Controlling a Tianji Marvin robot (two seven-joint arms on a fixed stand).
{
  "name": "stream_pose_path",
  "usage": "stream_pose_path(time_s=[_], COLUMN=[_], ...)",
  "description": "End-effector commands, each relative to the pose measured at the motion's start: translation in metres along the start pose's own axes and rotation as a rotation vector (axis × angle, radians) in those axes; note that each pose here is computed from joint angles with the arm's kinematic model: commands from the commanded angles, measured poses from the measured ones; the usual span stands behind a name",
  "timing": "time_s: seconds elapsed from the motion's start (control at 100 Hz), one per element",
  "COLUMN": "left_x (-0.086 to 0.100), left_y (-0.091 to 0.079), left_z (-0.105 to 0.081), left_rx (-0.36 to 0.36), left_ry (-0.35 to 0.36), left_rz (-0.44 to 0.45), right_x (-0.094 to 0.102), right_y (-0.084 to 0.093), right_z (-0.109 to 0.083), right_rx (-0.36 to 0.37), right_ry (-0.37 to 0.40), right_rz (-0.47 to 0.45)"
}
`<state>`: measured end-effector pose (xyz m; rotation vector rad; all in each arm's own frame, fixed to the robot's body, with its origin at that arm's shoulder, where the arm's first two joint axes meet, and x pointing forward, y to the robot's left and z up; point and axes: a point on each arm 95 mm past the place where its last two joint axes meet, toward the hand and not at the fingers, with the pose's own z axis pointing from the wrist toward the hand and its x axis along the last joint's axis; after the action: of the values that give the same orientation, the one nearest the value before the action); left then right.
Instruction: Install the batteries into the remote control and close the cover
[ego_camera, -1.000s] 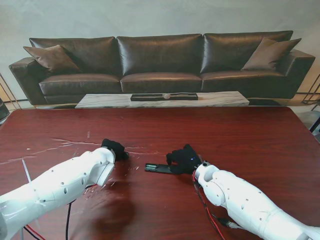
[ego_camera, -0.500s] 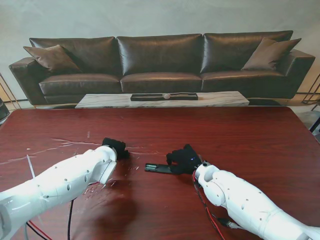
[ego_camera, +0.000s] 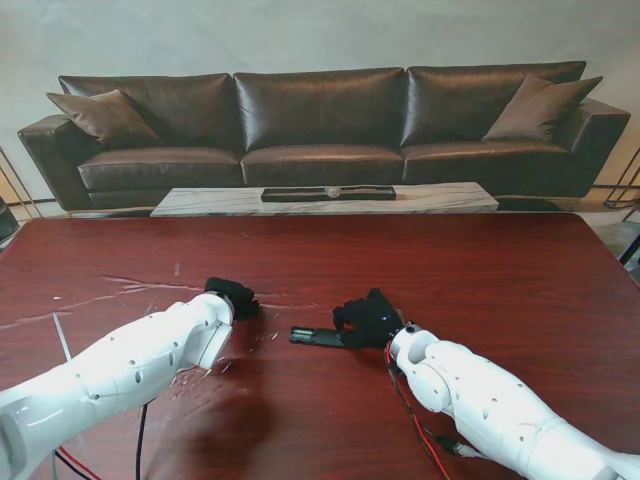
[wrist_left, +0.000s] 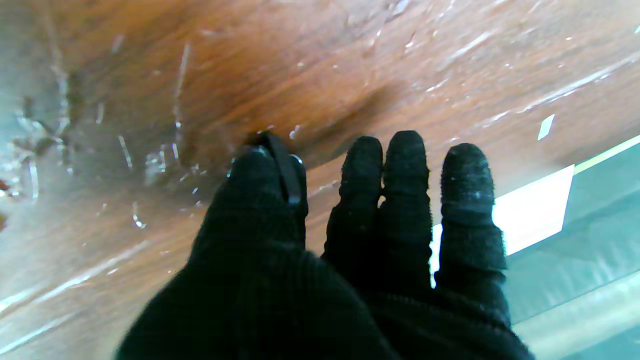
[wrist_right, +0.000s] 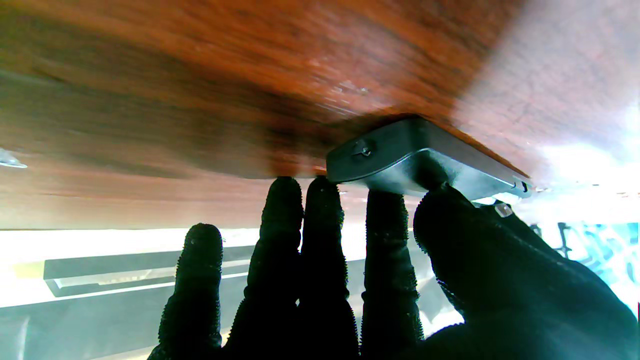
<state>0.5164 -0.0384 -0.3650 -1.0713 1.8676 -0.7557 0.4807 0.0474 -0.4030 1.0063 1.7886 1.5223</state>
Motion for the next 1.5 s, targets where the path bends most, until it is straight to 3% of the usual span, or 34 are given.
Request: stream_pose_path(time_s=[0.0,0.33,0.73,1.13,1.49], left_x=[0.005,0.006,0.016,0.056,0.070], left_y=[0.012,0.006,-0.016,-0.031,-0.036], left_z=[-0.001,-0.006,-0.019,-0.026,-0.019], left_rx=[-0.020,0.041,0.226,0.196,0.177], left_ry=[0.009,0.047,0.145,0.296,0.332], left_rz=[0.006,0.032,0.025,0.037,0.035], right_x=[0.001,0.001,0.000,0.001,0.001], right_y=[-0.023,-0.023,-0.023,-0.023,-0.023], right_z=[-0.010,-0.010,-0.011,-0.011,-0.011], right_rx=[0.061,0.062,0.062,0.066,0.061], right_ry=[-0.003,-0.004,-0.004,-0.001,-0.001], right_rz=[-0.001,0.000,0.002,0.006,0.008])
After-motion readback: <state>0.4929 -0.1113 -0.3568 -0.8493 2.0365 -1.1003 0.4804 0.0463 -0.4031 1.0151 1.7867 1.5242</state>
